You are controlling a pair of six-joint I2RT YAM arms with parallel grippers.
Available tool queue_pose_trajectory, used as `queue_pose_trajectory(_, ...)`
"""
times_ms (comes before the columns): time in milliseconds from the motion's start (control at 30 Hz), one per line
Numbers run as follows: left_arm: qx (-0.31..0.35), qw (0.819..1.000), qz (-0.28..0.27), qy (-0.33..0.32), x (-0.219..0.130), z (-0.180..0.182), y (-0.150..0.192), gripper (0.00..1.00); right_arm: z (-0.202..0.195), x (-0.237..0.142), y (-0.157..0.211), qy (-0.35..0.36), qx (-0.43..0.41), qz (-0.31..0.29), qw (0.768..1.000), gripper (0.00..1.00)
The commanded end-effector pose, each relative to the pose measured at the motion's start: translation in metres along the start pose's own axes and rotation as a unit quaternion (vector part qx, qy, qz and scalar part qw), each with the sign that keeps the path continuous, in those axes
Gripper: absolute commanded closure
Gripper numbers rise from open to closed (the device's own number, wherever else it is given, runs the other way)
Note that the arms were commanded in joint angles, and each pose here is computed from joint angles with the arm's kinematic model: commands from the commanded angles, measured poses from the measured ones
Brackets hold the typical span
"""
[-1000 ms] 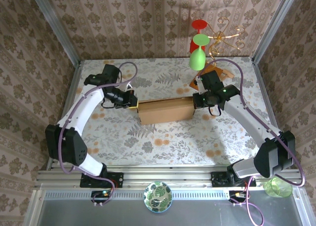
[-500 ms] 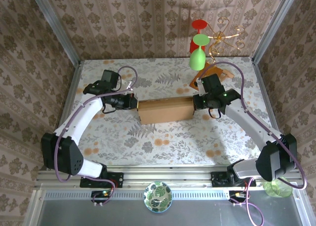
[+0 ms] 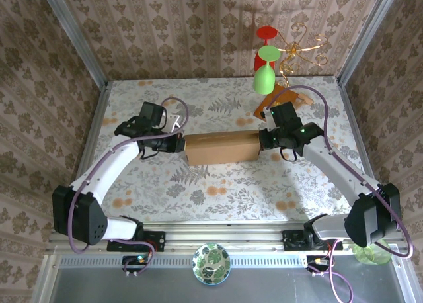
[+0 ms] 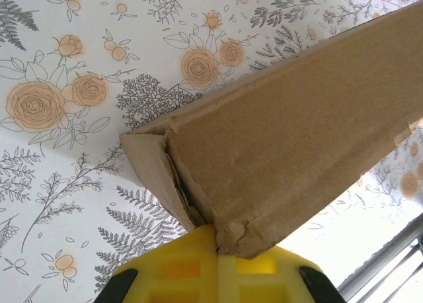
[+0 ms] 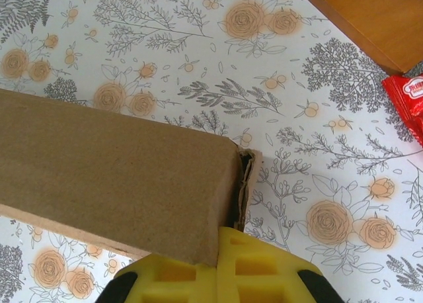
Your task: Fold the paper box
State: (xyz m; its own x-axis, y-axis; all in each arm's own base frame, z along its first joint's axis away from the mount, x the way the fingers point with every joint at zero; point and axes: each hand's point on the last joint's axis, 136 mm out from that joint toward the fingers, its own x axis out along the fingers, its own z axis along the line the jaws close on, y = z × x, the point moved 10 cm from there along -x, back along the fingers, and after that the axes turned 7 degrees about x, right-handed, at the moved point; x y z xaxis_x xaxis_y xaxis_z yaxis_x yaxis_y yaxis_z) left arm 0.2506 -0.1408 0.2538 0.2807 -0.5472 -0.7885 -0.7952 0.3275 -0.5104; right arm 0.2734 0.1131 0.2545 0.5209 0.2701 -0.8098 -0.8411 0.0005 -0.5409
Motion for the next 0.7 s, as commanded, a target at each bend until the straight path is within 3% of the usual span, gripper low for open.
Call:
queue_pose_trajectory(0,-0.009,0.998,0.046,-0.032,0.018,0.005,0.016,1.00,-0.001,-0.003,0.020,0.012,0.030,0.074,0.997,0.79)
queue_pose_trajectory(133,-0.017,0.998,0.049,-0.044,0.021,0.006,0.014,1.00,0.004,-0.023,0.013,-0.005,0.087,0.072,0.994,0.62)
queue_pose_trajectory(367,-0.024,0.997,0.051,-0.047,0.023,0.007,0.010,1.00,0.010,-0.048,0.011,-0.058,0.220,0.070,0.971,0.51)
queue_pose_trajectory(533,-0.027,0.997,0.051,-0.046,0.023,0.006,0.007,1.00,-0.001,-0.061,0.009,-0.070,0.354,0.050,0.931,0.43)
queue_pose_trajectory(667,-0.027,0.997,0.052,-0.046,0.023,0.006,0.007,1.00,-0.014,-0.063,0.005,-0.115,0.469,0.016,0.876,0.36)
